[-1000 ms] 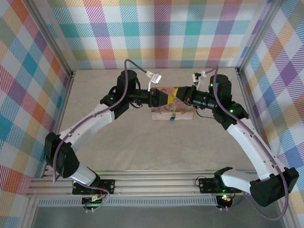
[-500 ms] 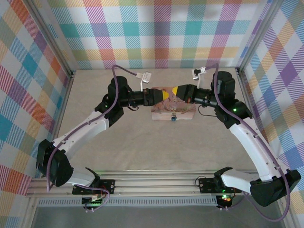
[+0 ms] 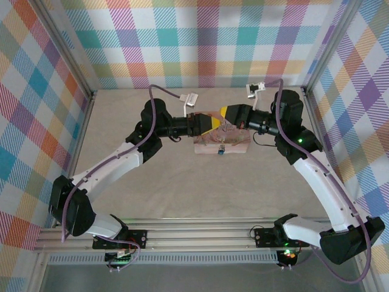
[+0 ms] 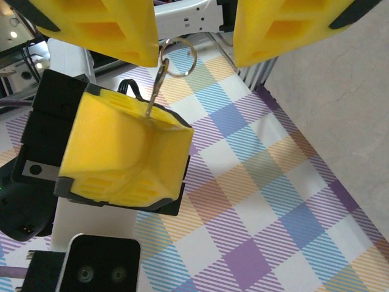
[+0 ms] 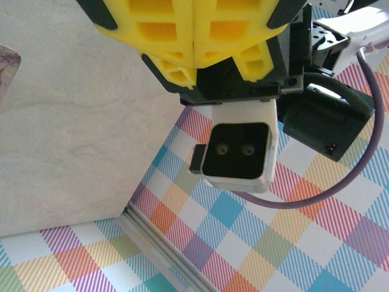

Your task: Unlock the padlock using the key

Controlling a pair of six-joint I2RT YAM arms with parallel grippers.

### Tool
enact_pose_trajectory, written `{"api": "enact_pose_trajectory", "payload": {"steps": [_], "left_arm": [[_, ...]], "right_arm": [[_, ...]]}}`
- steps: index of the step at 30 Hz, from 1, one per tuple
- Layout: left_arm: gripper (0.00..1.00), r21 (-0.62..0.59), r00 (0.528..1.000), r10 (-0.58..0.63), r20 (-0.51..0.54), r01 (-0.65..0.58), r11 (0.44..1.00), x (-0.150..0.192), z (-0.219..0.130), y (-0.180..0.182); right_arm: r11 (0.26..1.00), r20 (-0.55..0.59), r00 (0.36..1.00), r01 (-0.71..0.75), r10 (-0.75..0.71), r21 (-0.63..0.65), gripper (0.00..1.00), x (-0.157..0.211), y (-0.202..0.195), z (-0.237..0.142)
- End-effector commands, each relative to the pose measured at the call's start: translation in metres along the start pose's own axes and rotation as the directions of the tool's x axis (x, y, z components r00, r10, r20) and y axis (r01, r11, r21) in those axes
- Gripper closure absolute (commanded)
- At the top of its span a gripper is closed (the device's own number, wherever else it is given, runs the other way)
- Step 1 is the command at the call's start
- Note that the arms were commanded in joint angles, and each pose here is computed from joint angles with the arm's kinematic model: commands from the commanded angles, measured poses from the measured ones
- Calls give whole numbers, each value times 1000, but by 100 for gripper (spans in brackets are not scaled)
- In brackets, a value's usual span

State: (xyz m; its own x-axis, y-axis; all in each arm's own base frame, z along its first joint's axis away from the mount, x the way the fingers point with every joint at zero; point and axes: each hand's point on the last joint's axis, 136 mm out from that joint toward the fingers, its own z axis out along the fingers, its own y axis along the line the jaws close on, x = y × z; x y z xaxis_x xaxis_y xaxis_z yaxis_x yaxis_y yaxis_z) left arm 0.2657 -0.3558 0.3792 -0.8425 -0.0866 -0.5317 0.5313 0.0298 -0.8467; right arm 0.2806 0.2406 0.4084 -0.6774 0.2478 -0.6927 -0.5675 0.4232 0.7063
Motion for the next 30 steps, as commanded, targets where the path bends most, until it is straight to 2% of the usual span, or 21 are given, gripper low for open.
{"api": "enact_pose_trajectory", "payload": {"steps": [1,10,19,30], "left_arm": [[66,74,999,32,7,-32,997,-7,5,-24],[68,90,999,27,26,-30,995,-10,6,-27],[80,107,1000,16,15,-18,994,-9,10,-27],[85,106,1000,11,7,-12,994,-9,14,-23]], "right_arm": [[1000,15,1000,3,-2,-29,100,-4,4,3],[1000,38,999,-10,10,3,100,-2,-3,1],[1000,65,998,-21,20,18,100,-4,-8,0],[999,70,997,-29,28,16,100,-5,-8,0]]}}
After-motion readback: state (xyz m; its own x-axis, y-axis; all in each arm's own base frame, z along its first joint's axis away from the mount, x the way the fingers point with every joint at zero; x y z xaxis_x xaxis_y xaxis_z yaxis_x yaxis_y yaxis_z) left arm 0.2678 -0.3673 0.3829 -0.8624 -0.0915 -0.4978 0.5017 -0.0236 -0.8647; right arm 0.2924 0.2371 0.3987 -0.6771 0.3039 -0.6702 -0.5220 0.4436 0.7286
